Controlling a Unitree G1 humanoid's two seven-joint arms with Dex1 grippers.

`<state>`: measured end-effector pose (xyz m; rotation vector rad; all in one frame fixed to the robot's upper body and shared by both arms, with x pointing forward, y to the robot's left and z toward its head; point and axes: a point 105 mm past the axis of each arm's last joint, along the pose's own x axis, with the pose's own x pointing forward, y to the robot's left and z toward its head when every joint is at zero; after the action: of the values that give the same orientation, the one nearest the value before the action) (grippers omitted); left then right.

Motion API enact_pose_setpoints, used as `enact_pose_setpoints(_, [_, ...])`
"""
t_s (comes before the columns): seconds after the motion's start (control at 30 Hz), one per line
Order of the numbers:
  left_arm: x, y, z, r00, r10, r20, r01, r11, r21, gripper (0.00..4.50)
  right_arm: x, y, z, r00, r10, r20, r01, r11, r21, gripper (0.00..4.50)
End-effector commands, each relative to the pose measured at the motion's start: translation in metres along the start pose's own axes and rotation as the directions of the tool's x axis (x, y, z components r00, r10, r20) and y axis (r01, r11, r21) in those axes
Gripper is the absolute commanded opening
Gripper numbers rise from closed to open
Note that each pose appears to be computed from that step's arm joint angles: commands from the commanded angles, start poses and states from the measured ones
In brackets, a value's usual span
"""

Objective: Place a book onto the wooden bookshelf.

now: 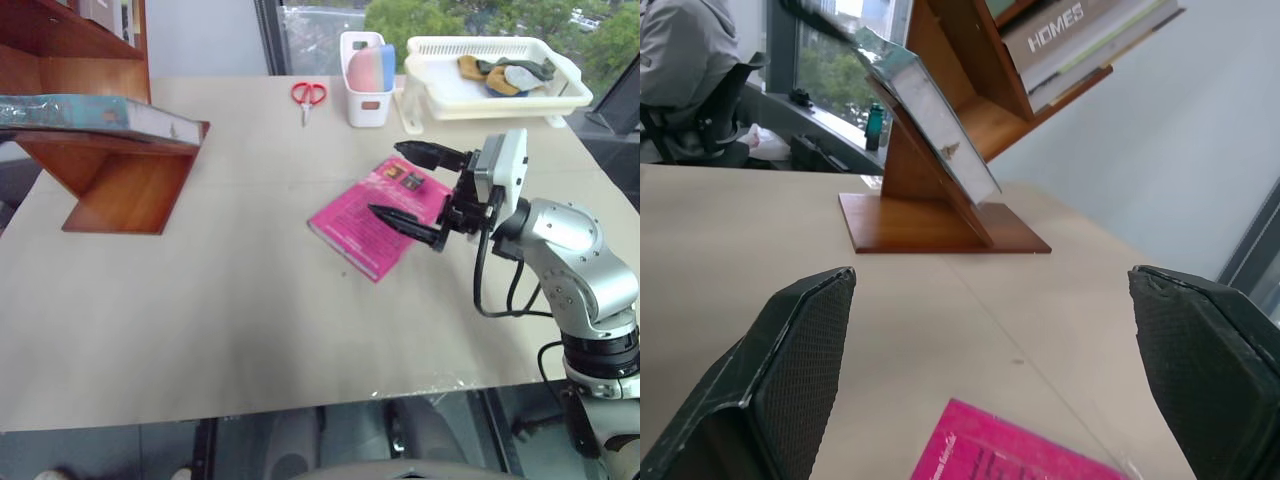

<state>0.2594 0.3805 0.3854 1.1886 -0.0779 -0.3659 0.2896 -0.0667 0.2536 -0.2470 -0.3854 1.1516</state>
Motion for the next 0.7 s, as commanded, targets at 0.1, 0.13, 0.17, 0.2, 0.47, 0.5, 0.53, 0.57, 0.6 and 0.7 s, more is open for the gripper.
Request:
enact_pose_setpoints(0.1, [-0.023, -0.007, 0.079, 0.914, -0.097, 0.395, 0.257, 0.889, -0.378, 3.6, -0.003, -0.005, 0.009, 1.0, 0.013, 0.016, -0.012, 0.999, -0.029, 4.5])
enact_pose_setpoints(0.13, [-0.02, -0.022, 0.096, 0.866, -0.136, 0.481, 0.363, 0.832, -0.42, 3.6, -0.005, -0.006, 0.003, 1.0, 0.01, -0.01, -0.01, 0.999, -0.03, 4.5])
enact_pose_setpoints(0.17, [-0.019, -0.034, 0.108, 0.835, -0.157, 0.527, 0.427, 0.789, -0.442, 3.6, -0.007, -0.007, 0.0, 1.0, 0.008, -0.029, -0.009, 0.999, -0.032, 4.5])
enact_pose_setpoints(0.2, [-0.013, -0.048, 0.118, 0.804, -0.162, 0.572, 0.476, 0.753, -0.455, 3.6, -0.011, -0.006, -0.006, 0.998, 0.008, -0.06, -0.01, 0.999, -0.034, 4.5])
enact_pose_setpoints(0.47, [0.075, -0.21, 0.115, 0.838, 0.032, 0.544, 0.484, 0.417, -0.769, 4.15, -0.06, 0.005, -0.056, 0.937, -0.117, -0.329, 0.144, 0.988, 0.057, 4.5])
enact_pose_setpoints(0.5, [0.076, -0.224, 0.109, 0.859, 0.035, 0.511, 0.459, 0.388, -0.799, 4.45, -0.069, 0.008, -0.062, 0.919, -0.136, -0.371, 0.168, 0.984, 0.055, 4.5])
enact_pose_setpoints(0.53, [0.076, -0.231, 0.105, 0.87, 0.035, 0.492, 0.445, 0.375, -0.813, 4.45, -0.075, 0.01, -0.065, 0.906, -0.145, -0.397, 0.18, 0.982, 0.051, 4.5])
enact_pose_setpoints(0.57, [0.079, -0.238, 0.093, 0.905, 0.036, 0.424, 0.38, 0.383, -0.842, 4.45, -0.086, 0.01, -0.072, 0.877, -0.188, -0.443, 0.224, 0.974, 0.03, 4.5])
enact_pose_setpoints(0.6, [0.079, -0.246, 0.083, 0.925, 0.028, 0.379, 0.339, 0.39, -0.856, 4.45, -0.097, 0.011, -0.078, 0.85, -0.218, -0.48, 0.262, 0.965, 0.026, 4.5])
enact_pose_setpoints(0.7, [0.073, -0.254, 0.048, 0.97, 0.023, 0.242, 0.205, 0.459, -0.864, 4.45, -0.129, 0.02, -0.089, 0.771, -0.278, -0.573, 0.343, 0.939, 0.004, 4.5])
